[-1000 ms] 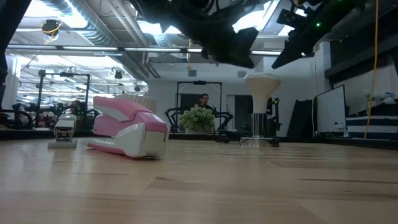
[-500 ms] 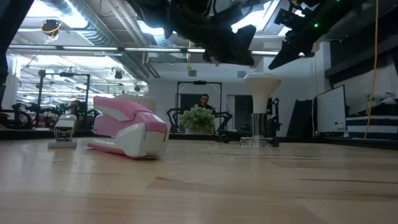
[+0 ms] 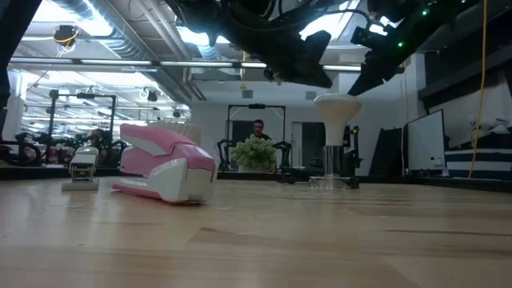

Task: Screw lightbulb
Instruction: Insert the lightbulb into the lamp

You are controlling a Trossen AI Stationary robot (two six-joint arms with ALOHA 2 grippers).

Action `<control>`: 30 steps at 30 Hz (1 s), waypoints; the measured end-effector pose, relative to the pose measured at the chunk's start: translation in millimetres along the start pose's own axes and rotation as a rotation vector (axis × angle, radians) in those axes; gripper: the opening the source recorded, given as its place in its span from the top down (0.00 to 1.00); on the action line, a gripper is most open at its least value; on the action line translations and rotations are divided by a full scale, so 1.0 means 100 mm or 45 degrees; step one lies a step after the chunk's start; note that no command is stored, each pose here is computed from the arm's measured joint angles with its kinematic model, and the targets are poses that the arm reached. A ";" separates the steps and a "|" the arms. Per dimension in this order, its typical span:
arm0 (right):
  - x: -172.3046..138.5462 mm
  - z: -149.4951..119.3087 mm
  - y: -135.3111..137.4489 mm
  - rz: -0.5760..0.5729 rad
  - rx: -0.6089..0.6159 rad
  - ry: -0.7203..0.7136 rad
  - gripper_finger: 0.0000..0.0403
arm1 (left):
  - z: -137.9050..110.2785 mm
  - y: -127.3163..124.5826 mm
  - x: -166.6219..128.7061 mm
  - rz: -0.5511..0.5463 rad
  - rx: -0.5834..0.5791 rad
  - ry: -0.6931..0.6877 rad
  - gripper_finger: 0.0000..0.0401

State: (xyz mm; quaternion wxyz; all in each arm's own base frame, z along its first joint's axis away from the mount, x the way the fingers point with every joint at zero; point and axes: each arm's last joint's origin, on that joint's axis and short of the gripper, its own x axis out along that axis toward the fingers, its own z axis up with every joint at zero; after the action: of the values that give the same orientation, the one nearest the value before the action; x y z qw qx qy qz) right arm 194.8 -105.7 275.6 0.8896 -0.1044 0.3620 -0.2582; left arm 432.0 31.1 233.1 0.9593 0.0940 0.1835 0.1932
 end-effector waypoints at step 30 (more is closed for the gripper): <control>0.17 -0.28 -0.68 0.691 0.356 -0.347 0.99 | -0.01 0.05 0.02 0.014 -0.003 0.011 1.00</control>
State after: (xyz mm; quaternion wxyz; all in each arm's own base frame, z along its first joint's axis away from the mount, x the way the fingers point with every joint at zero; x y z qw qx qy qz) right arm 159.8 -172.4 270.9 0.9719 0.0855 0.2153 -0.0426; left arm 431.4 36.4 232.5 0.9575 0.0930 0.1868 0.1993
